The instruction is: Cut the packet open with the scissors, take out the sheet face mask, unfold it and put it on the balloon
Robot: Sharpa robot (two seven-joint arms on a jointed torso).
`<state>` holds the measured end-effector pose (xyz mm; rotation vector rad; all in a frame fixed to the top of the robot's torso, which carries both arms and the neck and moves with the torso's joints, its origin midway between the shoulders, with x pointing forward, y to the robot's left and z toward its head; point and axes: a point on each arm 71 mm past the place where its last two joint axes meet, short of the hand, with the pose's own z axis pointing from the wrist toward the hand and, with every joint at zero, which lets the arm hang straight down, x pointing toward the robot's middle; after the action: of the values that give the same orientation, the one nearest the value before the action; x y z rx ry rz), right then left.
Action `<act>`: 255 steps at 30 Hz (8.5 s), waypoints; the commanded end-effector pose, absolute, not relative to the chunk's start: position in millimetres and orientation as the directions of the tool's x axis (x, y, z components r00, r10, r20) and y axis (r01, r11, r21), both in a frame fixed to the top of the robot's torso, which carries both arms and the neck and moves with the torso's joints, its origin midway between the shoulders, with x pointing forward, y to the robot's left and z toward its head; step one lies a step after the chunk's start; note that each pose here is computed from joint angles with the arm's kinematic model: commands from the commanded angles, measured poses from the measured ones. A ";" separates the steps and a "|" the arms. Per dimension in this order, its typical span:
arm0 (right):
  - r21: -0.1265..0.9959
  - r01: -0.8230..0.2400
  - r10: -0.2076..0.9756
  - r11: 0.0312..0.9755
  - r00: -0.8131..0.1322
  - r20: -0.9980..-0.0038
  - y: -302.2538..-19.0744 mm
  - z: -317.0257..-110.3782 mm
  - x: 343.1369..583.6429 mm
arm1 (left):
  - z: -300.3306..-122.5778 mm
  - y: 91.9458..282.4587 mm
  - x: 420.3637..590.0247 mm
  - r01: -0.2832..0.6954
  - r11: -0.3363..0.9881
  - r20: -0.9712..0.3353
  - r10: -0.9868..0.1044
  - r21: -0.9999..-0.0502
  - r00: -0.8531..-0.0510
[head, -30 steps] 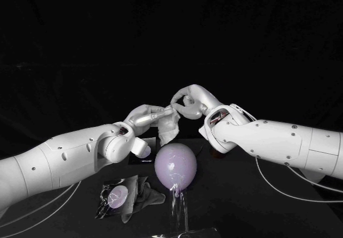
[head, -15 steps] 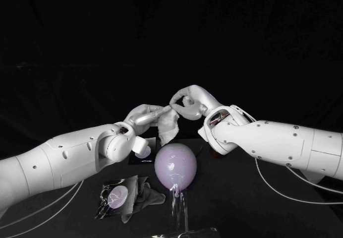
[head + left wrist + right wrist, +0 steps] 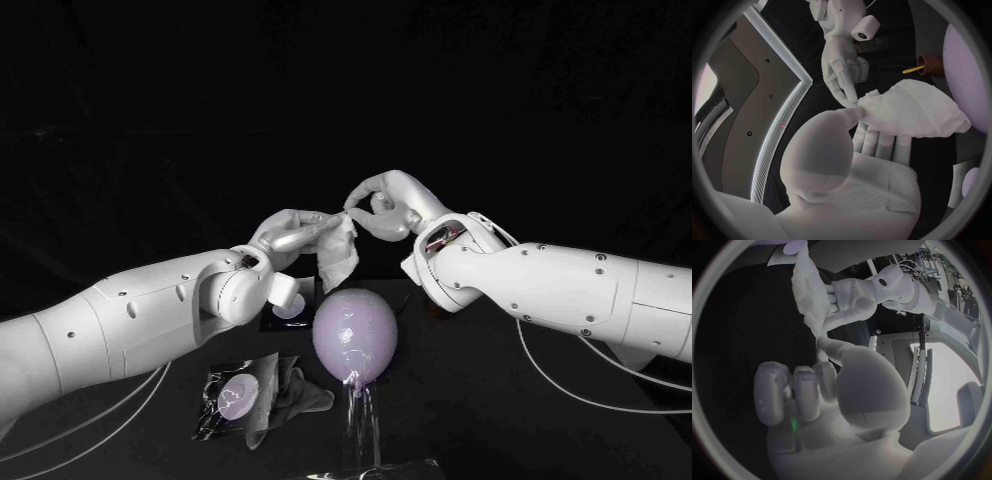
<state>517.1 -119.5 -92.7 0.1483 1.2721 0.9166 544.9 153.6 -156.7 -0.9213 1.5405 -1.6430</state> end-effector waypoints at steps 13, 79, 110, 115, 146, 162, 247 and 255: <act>0.584 -0.473 0.688 0.660 0.068 -0.722 -141.1 -88.8 523.6 | -154.9 156.7 545.6 0.022 -0.062 0.044 -0.872 -0.998 -0.487; 0.772 -0.381 0.834 0.509 -0.002 -0.552 -152.0 -91.5 525.0 | -161.6 161.5 547.3 -0.077 -0.056 0.086 -0.883 -0.995 -0.462; 0.778 -0.399 0.831 0.485 -0.067 -0.552 -132.5 -91.6 516.9 | -161.2 140.6 549.7 -0.041 -0.008 0.028 -0.857 -0.999 -0.515; 0.778 -0.405 0.830 0.480 -0.077 -0.552 -128.7 -91.3 514.9 | -161.7 136.8 550.1 -0.042 0.010 0.013 -0.859 -0.999 -0.511; 0.759 -0.393 0.818 0.518 -0.030 -0.574 -132.6 -91.9 528.1 | -156.8 133.4 545.5 0.011 -0.019 0.010 -0.840 -1.000 -0.542; 0.740 -0.264 0.756 0.618 -0.057 -0.652 -147.1 -103.1 541.4 | -154.6 137.3 543.8 0.006 -0.083 0.067 -0.834 -0.997 -0.547; 0.376 -0.652 0.468 0.659 -0.036 -0.883 -132.0 -85.3 511.0 | -153.7 139.2 538.0 0.053 -0.017 -0.017 -0.808 -0.998 -0.589; 0.377 -0.645 0.463 0.665 -0.041 -0.886 -130.8 -87.0 513.0 | -153.1 138.4 537.2 0.058 -0.020 -0.018 -0.804 -0.998 -0.594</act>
<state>512.8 -131.5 -85.8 -0.1554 1.3277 0.9121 537.9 140.3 -156.1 -0.8126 1.6230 -1.6685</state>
